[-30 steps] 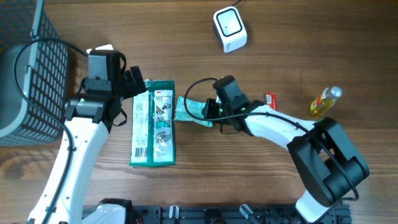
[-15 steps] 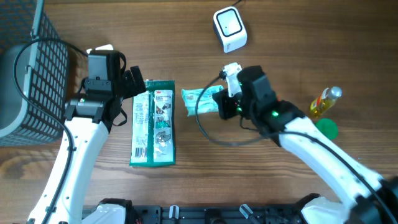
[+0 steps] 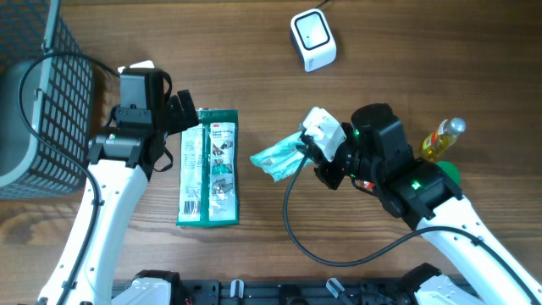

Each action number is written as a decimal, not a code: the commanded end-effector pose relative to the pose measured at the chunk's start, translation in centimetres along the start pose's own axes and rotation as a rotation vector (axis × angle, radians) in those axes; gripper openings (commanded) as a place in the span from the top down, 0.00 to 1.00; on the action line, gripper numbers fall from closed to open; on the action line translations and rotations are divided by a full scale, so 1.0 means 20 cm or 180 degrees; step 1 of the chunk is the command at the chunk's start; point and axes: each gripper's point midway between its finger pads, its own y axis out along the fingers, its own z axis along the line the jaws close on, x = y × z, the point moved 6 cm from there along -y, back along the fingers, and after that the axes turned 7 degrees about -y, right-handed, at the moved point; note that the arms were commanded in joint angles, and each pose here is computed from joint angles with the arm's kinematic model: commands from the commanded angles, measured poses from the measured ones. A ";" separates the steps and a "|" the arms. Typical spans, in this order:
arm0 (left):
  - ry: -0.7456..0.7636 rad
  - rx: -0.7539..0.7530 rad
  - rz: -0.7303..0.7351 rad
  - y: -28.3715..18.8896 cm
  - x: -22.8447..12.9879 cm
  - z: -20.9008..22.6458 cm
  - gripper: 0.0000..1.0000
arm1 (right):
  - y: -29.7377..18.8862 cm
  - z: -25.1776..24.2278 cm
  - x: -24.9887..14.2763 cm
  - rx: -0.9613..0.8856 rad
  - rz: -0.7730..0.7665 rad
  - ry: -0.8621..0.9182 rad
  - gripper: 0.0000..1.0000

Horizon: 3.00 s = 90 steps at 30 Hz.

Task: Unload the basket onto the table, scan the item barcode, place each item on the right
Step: 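Lift the glove pack and carry it up to the white scanner, then hold the glove pack's barcode under the white scanner with the right gripper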

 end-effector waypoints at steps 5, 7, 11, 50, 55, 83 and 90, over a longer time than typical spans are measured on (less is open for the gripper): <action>-0.0072 0.0002 -0.0058 -0.01 0.03 0.00 0.00 | -0.02 0.03 0.00 0.0101 0.0016 0.0013 0.96; -0.0073 0.0002 -0.0058 -0.01 0.03 0.00 0.00 | -0.02 0.03 -0.02 0.0126 0.0069 0.0068 0.96; -0.0072 0.0002 -0.0058 -0.01 0.03 0.00 0.00 | -0.01 0.03 -0.04 0.0113 0.0146 0.0287 0.96; -0.0072 0.0002 -0.0058 -0.01 0.03 0.00 0.00 | 0.32 -1.24 0.35 -0.2634 0.1515 -0.0795 0.96; -0.0073 0.0002 -0.0058 -0.01 0.03 0.00 0.00 | 0.42 -1.38 0.29 -0.3327 0.1644 -0.0752 0.96; -0.0072 0.0002 -0.0058 -0.01 0.03 0.00 0.00 | 0.77 -1.32 0.05 -0.2854 0.1561 -0.0329 0.96; -0.0072 0.0002 -0.0058 -0.01 0.03 0.00 0.00 | 0.85 -1.22 0.01 -0.2233 0.1437 -0.0162 0.96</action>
